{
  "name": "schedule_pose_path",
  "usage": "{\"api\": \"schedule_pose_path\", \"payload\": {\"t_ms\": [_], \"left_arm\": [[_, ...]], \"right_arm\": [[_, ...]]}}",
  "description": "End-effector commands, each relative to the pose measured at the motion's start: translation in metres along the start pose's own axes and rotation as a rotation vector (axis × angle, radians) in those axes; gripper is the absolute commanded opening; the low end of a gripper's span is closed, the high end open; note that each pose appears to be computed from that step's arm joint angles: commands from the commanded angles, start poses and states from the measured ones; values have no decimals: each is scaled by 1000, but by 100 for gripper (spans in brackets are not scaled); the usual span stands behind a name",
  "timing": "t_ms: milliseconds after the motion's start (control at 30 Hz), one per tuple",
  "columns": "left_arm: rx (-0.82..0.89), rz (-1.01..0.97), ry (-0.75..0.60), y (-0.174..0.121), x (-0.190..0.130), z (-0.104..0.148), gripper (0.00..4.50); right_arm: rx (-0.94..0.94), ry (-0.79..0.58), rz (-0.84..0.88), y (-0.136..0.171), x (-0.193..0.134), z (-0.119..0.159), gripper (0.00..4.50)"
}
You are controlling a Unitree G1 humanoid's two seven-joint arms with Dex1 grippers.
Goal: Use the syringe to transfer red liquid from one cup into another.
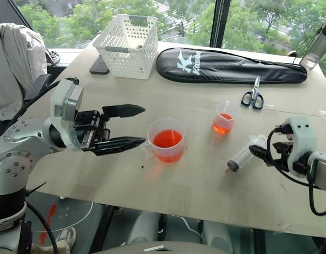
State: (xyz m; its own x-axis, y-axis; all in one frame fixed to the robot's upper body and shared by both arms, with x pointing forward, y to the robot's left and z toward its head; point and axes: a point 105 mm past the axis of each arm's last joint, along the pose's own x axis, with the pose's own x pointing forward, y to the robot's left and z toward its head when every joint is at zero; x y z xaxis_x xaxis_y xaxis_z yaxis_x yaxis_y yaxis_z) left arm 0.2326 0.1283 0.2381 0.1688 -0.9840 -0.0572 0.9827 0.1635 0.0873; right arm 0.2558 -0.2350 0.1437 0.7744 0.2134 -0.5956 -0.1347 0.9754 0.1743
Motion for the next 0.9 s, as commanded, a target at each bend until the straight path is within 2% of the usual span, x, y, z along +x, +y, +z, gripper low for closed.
{"api": "schedule_pose_path", "payload": {"t_ms": [33,400,533,633,733,900], "left_arm": [[35,-31,30,-6,-2,-3,447],[34,-8,26,-10,-5,-5,447],[34,2,18,-11,-4,-5,447],[32,15,8,-12,-3,-4,447],[32,26,1,-14,-2,-5,450],[23,38,-15,-16,1,-6,450]], "right_arm": [[161,10,-42,10,2,4,450],[312,39,-103,37,26,-11,450],[364,96,-143,41,41,-16,450],[333,143,-156,42,48,-20,450],[298,181,-164,36,49,-26,388],[62,254,-173,6,23,-29,184]]}}
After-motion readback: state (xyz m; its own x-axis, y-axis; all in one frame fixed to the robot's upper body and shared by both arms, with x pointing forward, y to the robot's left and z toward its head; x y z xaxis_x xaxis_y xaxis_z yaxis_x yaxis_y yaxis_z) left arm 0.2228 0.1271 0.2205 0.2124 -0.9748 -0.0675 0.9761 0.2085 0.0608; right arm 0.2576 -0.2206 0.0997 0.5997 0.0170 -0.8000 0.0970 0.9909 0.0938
